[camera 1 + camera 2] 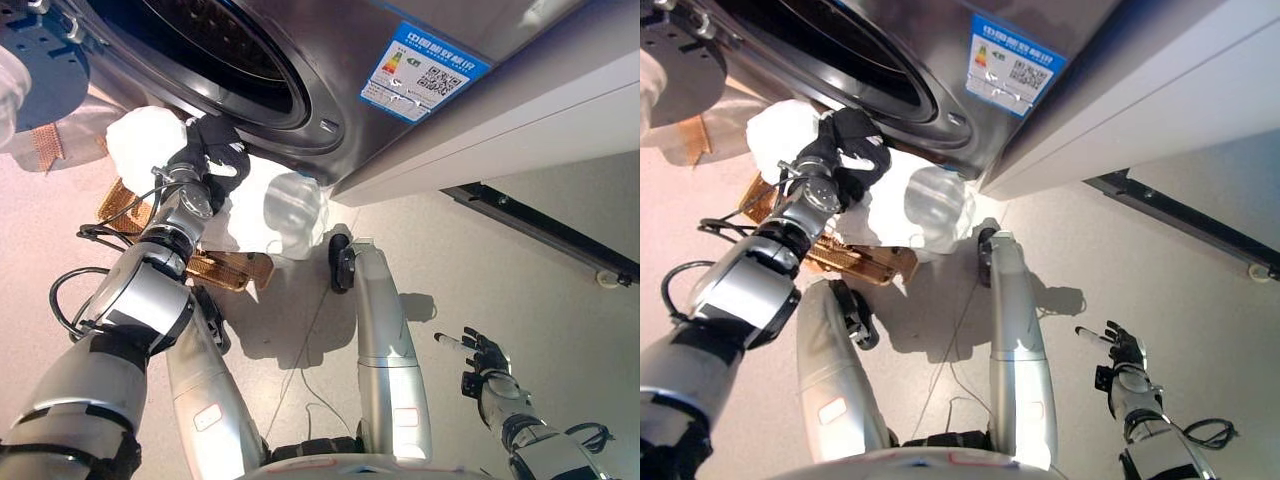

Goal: Put the clothes in the basket into the washing machine.

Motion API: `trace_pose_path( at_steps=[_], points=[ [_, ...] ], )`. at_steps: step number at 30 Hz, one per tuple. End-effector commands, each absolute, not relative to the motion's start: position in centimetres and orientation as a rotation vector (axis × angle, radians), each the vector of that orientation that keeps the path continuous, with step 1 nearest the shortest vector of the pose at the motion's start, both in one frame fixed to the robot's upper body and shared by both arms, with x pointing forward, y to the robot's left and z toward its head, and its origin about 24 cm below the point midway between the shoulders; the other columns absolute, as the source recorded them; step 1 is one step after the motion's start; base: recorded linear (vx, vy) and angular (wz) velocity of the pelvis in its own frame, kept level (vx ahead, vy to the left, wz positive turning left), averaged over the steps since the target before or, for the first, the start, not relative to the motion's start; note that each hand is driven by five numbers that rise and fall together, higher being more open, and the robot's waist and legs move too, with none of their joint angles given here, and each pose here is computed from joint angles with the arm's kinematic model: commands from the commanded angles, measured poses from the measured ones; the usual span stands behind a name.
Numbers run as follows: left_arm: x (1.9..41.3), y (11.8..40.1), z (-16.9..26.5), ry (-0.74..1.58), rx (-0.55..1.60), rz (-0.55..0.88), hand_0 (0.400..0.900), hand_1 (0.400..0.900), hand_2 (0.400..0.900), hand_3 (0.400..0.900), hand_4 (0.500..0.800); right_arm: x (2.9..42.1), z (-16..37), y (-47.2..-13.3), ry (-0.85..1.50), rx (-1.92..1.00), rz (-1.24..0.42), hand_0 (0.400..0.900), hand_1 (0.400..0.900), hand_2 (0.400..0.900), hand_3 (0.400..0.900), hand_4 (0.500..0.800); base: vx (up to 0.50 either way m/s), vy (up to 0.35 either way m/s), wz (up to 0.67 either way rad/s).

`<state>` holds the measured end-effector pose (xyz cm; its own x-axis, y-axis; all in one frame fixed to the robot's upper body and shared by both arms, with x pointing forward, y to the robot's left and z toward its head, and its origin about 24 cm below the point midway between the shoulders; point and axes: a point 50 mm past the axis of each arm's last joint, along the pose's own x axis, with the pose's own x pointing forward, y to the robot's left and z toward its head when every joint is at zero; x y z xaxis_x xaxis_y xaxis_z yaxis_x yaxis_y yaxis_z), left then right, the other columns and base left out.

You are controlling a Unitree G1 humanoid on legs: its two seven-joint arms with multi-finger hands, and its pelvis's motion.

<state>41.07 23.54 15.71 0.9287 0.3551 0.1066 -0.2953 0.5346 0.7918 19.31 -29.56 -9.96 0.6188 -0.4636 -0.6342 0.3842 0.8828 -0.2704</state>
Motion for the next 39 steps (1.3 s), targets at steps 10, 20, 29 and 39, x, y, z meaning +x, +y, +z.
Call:
trace_pose_path(
  at_steps=[10,20,29,39],
  points=[
    [40.2,25.7,14.5,0.135,0.975,0.444,0.4,0.4,0.4,0.4,0.5,13.2,-10.9,-33.1,0.876,-0.196,-0.633,0.9,0.9,0.9,0.9,0.8,0.006,0.002,-0.02],
    [39.4,26.6,12.6,0.202,0.979,0.433,0.4,0.4,0.4,0.4,0.5,13.0,-10.7,-33.5,0.876,-0.219,-0.624,0.9,0.9,0.9,0.9,0.8,0.007,0.0,0.0],
    [38.9,26.9,11.4,0.228,0.935,0.419,0.4,0.4,0.4,0.4,0.5,13.5,-10.6,-33.4,0.866,-0.238,-0.597,0.9,0.9,0.9,0.9,0.8,0.041,-0.006,0.07],
    [38.2,26.8,9.4,0.251,0.524,0.463,0.4,0.4,0.4,0.4,0.5,12.2,-11.2,-33.3,0.925,-0.235,-0.603,0.9,0.9,0.9,0.9,0.8,0.052,0.013,0.09]
  ],
)
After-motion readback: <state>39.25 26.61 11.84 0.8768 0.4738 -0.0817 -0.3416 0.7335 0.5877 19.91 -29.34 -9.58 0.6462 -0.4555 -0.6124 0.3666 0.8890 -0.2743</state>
